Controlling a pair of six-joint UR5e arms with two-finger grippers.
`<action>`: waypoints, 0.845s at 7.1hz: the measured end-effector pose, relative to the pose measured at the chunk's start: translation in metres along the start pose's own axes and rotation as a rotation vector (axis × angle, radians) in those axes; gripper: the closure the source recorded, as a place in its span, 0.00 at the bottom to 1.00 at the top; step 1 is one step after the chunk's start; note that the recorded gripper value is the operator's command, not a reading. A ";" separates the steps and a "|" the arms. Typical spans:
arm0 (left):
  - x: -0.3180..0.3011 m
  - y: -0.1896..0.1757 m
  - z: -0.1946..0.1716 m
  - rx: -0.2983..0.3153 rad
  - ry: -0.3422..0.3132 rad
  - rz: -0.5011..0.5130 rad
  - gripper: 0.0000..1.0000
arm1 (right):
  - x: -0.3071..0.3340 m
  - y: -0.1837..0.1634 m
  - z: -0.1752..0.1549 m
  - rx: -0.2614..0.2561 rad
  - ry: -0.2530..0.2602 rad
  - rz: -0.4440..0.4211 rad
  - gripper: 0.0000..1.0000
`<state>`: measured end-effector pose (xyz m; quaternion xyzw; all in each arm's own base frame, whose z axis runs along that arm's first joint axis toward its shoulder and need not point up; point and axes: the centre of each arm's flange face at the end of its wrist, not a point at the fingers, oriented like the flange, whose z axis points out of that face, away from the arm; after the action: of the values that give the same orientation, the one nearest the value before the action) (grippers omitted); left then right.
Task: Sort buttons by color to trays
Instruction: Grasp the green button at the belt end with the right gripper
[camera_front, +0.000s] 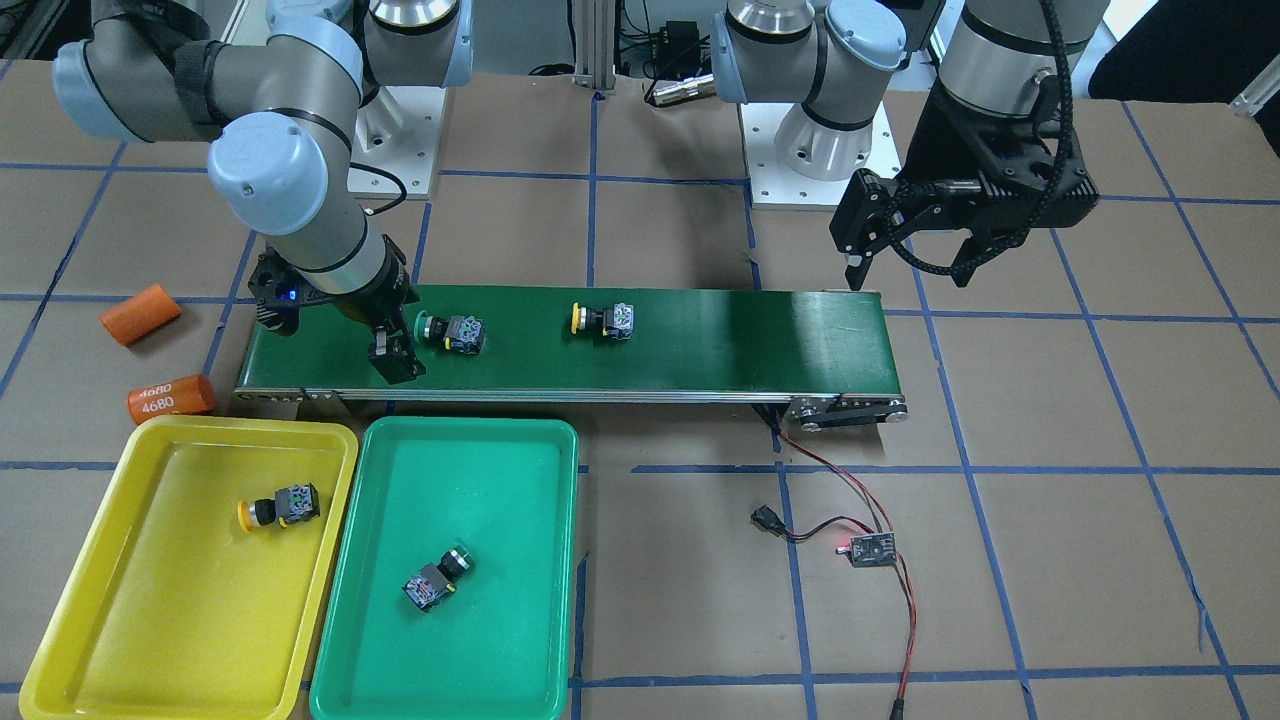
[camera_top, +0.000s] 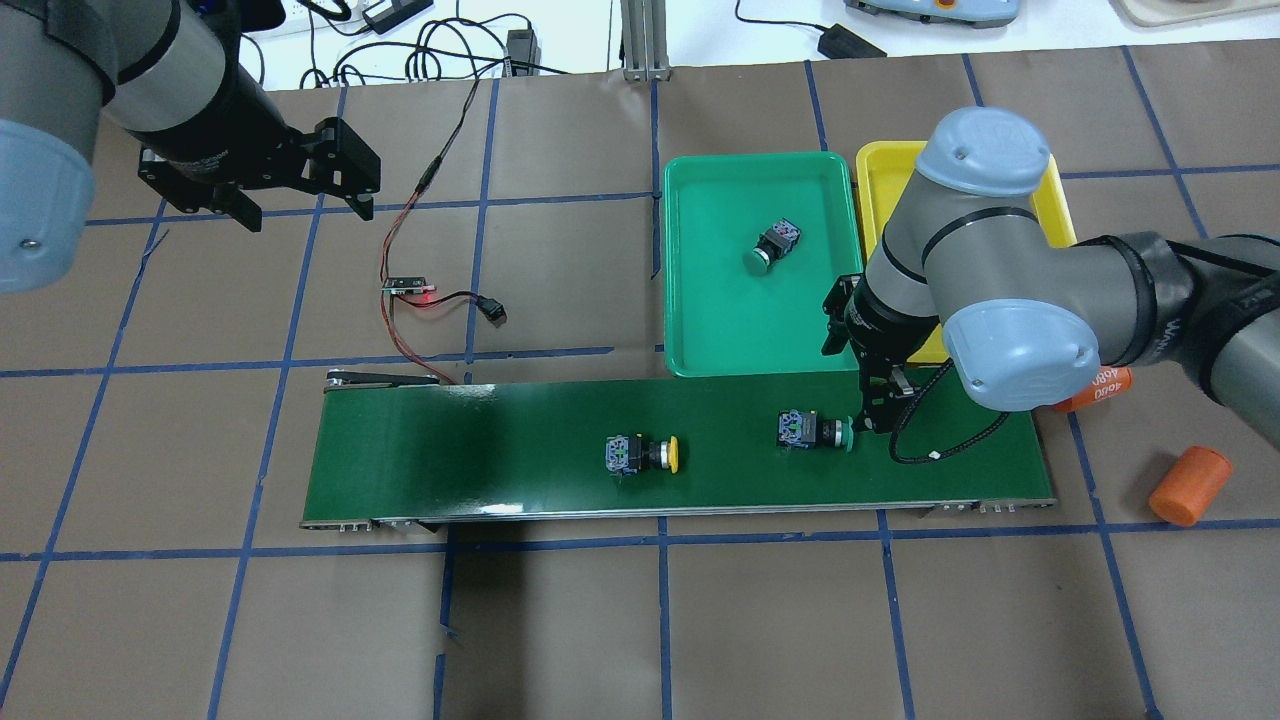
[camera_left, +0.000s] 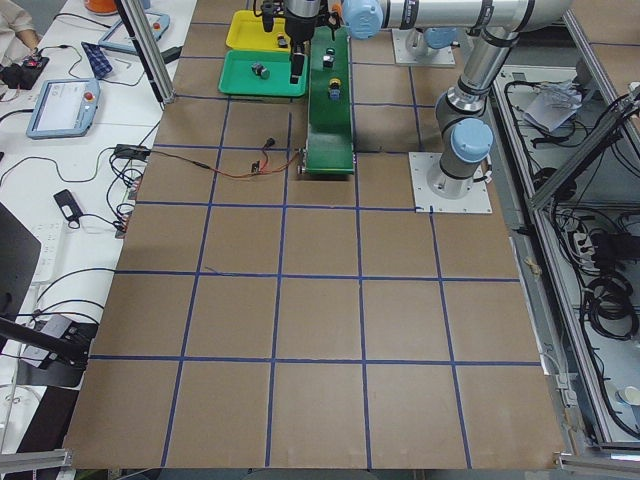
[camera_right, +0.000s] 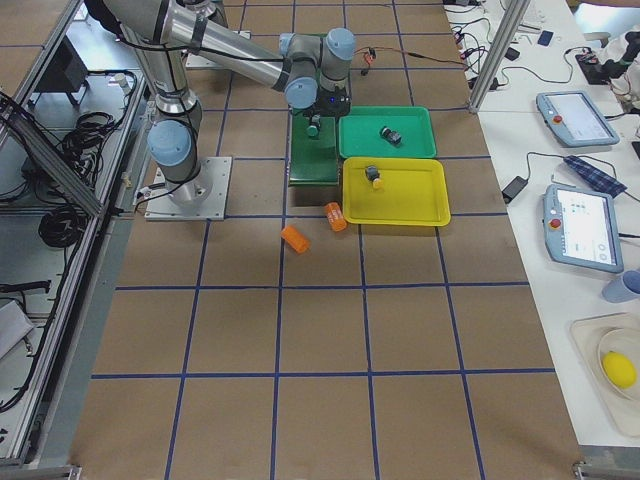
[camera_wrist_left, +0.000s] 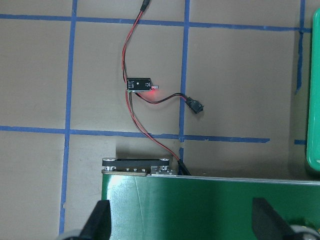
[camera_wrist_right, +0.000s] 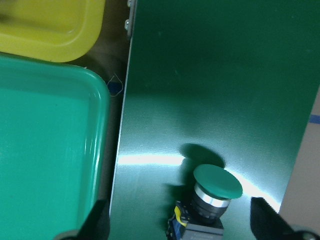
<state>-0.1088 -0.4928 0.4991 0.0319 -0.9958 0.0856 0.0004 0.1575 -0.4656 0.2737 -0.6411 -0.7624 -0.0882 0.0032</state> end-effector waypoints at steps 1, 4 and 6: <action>0.000 0.000 0.000 0.001 0.000 0.000 0.00 | -0.003 -0.001 0.006 -0.001 0.008 0.000 0.00; 0.000 0.000 0.000 0.000 0.000 0.000 0.00 | -0.013 -0.006 0.028 0.000 0.038 0.005 0.00; 0.000 0.000 0.000 0.000 0.000 0.000 0.00 | -0.007 -0.006 0.035 0.001 0.053 0.006 0.00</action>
<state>-0.1088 -0.4928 0.4989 0.0318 -0.9958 0.0854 0.0004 0.1565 -0.4686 0.2372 -0.6406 -0.7602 -0.1050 0.0241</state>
